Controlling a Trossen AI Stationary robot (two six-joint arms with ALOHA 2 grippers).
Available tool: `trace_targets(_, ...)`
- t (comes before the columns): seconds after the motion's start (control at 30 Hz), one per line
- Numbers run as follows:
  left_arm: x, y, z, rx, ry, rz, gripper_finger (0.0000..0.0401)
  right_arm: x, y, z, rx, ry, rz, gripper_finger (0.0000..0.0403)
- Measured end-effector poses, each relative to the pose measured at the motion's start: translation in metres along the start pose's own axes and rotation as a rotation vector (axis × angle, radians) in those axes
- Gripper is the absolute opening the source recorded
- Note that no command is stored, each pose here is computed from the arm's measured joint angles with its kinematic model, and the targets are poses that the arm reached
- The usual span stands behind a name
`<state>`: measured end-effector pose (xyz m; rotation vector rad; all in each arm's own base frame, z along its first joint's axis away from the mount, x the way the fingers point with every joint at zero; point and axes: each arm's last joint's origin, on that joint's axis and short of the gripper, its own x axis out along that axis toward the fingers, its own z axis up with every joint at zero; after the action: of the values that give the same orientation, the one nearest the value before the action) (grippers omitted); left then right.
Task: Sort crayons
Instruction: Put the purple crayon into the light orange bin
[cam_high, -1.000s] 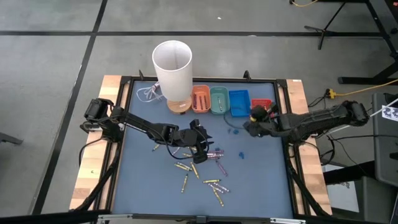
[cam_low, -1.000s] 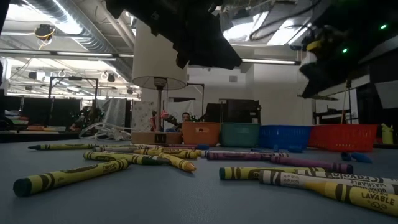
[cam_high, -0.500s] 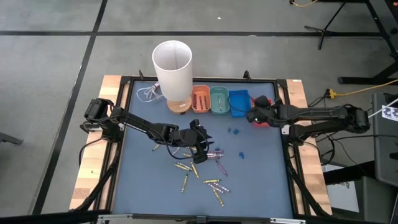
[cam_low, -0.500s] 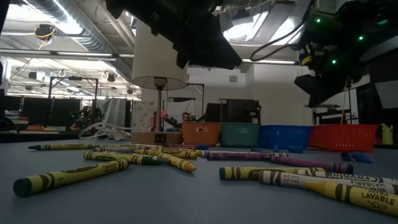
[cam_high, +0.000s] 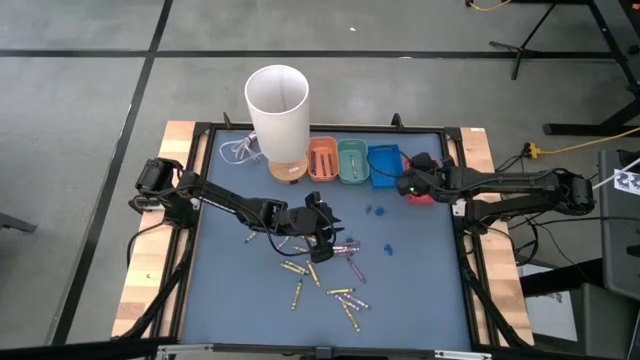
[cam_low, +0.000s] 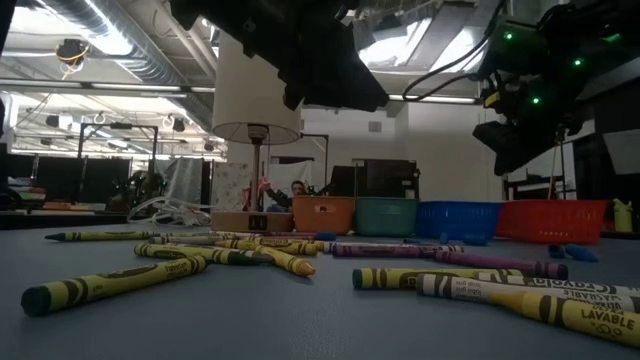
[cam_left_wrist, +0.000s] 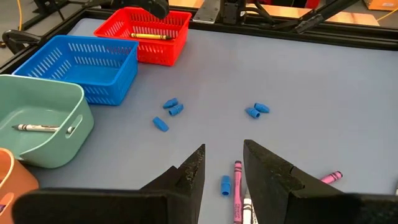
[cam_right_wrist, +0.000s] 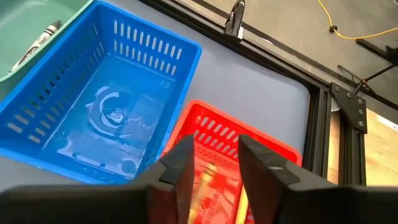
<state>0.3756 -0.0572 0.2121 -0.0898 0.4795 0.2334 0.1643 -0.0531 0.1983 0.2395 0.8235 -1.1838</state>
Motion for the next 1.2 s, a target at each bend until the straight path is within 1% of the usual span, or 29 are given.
trace_targets(0.1, 0.0, 0.0, 0.0, 0.0, 0.0, 0.0, 0.0094, 0.0, 0.0, 0.0, 0.0, 0.005, 0.007, 0.0144)
trace_targets(0.2, 0.0, 0.0, 0.0, 0.0, 0.0, 0.0, 0.0094, 0.0, 0.001, 0.0, 0.0, 0.014, 0.019, 0.0153)
trace_targets(0.43, 0.0, 0.0, 0.0, 0.014, 0.0, 0.0, 0.0094, 0.0, 0.001, -0.001, 0.001, 0.023, 0.031, 0.0152)
trace_targets(0.63, 0.0, 0.0, 0.0, 0.083, 0.001, 0.0, 0.0094, 0.0, 0.001, 0.0, 0.003, 0.022, 0.032, 0.0152)
trace_targets(0.7, 0.0, 0.001, -0.001, 0.088, 0.015, 0.003, 0.0094, 0.0, 0.001, -0.001, 0.002, 0.023, 0.033, 0.0152)
trace_targets(0.83, 0.001, 0.007, -0.011, 0.104, 0.123, 0.032, 0.0094, 0.0, 0.001, -0.001, 0.002, 0.029, 0.04, 0.0152)
trace_targets(0.93, 0.001, 0.016, -0.024, 0.073, 0.256, 0.08, 0.0094, 0.0, 0.002, -0.001, 0.002, 0.034, 0.046, 0.0152)
trace_targets(1.03, 0.001, 0.024, -0.038, 0.072, 0.388, 0.125, 0.0094, 0.0, 0.002, -0.001, 0.002, 0.034, 0.047, 0.0152)
trace_targets(1.13, 0.004, 0.028, -0.046, 0.054, 0.439, 0.144, 0.0094, 0.0, 0.002, -0.001, 0.003, 0.033, 0.048, 0.0152)
trace_targets(1.2, 0.007, 0.029, -0.052, 0.05, 0.461, 0.127, 0.0094, 0.0, 0.002, 0.0, 0.007, 0.03, 0.05, 0.0152)
